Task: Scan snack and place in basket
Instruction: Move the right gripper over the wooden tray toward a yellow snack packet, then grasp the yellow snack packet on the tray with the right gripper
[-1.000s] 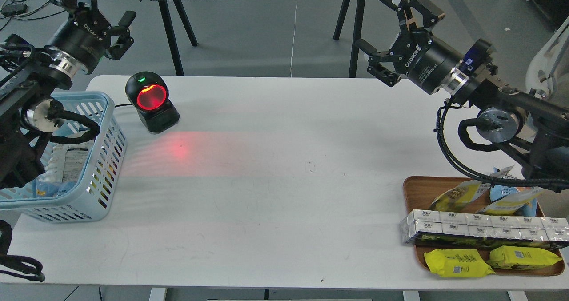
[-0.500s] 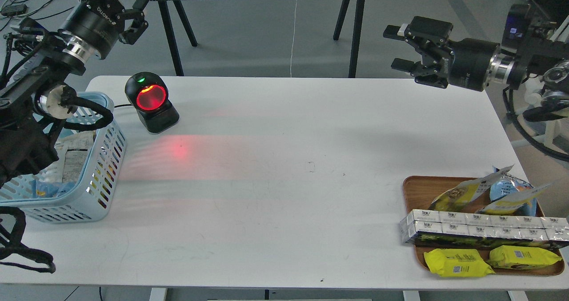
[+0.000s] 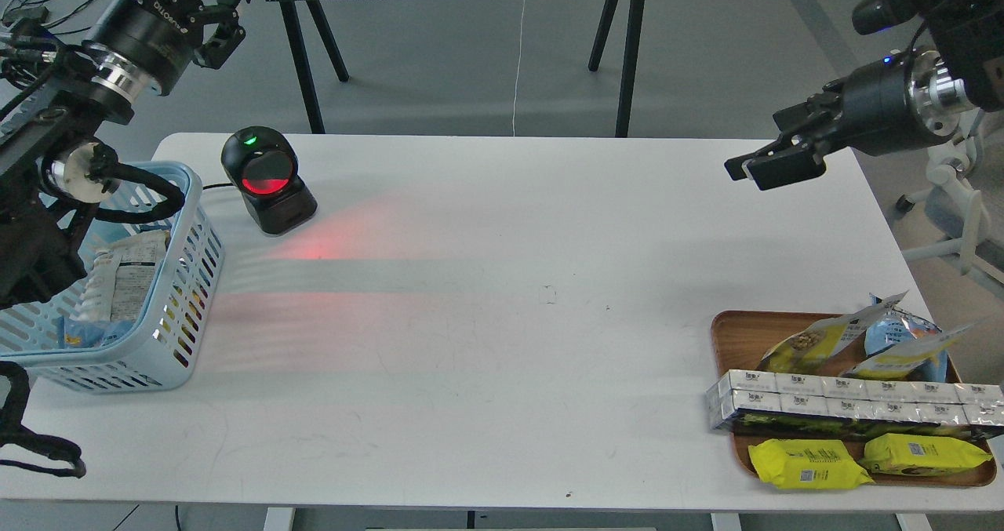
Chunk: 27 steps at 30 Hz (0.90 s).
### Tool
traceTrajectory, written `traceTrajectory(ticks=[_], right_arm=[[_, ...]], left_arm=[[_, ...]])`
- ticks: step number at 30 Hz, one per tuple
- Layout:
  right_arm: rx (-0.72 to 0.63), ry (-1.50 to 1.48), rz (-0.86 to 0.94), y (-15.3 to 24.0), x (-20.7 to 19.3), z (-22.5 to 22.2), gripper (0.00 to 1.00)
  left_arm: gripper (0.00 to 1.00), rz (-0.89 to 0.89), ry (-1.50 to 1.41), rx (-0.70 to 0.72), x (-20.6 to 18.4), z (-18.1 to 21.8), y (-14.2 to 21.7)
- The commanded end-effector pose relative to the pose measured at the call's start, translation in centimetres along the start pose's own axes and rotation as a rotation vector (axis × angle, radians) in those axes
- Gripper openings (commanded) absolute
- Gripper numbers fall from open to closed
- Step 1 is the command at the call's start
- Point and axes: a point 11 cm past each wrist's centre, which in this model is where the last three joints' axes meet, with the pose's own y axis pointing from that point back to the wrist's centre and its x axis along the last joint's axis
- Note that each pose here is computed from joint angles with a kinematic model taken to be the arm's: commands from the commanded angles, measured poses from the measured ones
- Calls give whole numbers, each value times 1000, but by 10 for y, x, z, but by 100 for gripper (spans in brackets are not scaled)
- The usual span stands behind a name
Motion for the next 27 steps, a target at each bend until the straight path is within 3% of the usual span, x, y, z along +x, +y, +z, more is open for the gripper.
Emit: traceTrajectory(ticks=[1, 10, 17, 27], right_arm=[[-41, 198, -76, 10, -16, -12, 96], [-46, 371, -127, 37, -59, -44, 95], [-34, 380, -290, 25, -112, -39, 95], [22, 364, -348, 12, -134, -48, 95]], left_arm=[[100, 2, -5, 4, 2, 0, 1], [100, -1, -9, 10, 0, -2, 1], [100, 1, -9, 15, 1, -4, 2], [100, 4, -7, 22, 1, -8, 4]])
